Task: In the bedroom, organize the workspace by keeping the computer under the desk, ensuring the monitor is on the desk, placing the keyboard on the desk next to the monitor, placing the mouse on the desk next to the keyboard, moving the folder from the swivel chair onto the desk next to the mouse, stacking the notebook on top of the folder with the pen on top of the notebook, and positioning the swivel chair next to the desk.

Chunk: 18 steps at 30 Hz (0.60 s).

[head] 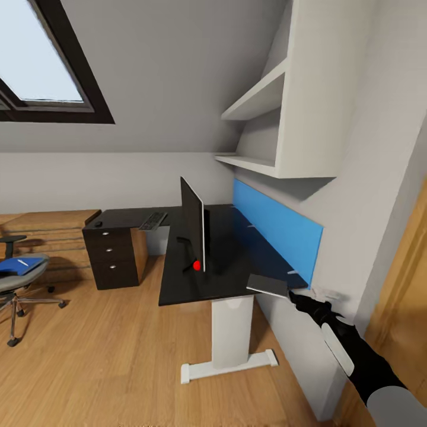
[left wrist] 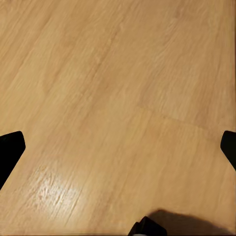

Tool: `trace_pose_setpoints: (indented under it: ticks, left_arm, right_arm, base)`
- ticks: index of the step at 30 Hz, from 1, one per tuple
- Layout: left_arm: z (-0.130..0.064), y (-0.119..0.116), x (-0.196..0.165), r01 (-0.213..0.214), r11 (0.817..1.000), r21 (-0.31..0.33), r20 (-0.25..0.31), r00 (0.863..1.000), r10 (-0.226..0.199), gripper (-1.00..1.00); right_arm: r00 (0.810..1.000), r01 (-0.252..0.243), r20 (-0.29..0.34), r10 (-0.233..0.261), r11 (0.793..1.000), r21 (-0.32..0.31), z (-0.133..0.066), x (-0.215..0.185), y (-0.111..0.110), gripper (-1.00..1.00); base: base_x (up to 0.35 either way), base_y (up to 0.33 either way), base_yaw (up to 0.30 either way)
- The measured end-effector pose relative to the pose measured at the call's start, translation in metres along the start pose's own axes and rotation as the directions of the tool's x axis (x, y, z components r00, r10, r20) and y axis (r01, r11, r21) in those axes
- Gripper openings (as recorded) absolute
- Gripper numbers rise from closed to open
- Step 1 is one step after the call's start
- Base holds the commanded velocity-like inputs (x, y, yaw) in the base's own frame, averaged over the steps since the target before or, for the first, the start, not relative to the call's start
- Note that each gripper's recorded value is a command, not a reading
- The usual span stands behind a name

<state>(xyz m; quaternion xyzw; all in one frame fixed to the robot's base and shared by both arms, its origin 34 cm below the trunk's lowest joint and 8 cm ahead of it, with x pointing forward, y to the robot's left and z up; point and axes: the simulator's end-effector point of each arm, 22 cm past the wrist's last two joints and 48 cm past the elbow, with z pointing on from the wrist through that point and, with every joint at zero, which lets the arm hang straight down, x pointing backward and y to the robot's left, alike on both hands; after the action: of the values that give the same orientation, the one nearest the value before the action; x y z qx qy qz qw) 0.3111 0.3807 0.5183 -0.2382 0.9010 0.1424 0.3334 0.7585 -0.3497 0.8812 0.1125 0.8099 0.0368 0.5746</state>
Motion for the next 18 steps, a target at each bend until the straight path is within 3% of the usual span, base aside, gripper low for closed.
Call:
trace_pose_setpoints:
  ticks: [7,18]
  left_arm:
    - [0.0,-0.001,-0.002,0.002,1.0,0.002,0.004,1.0,-0.002,1.0]
    - [0.0,-0.001,-0.002,0.003,1.0,0.002,0.005,1.0,-0.003,1.0]
  right_arm:
    - [1.0,-0.001,0.001,0.001,1.0,-0.01,-0.001,0.001,0.007,1.0]
    - [1.0,0.001,-0.028,-0.004,0.997,-0.079,-0.001,0.022,0.056,1.0]
  base:
    - [-0.279,0.149,-0.168]
    - [-0.032,0.024,-0.015]
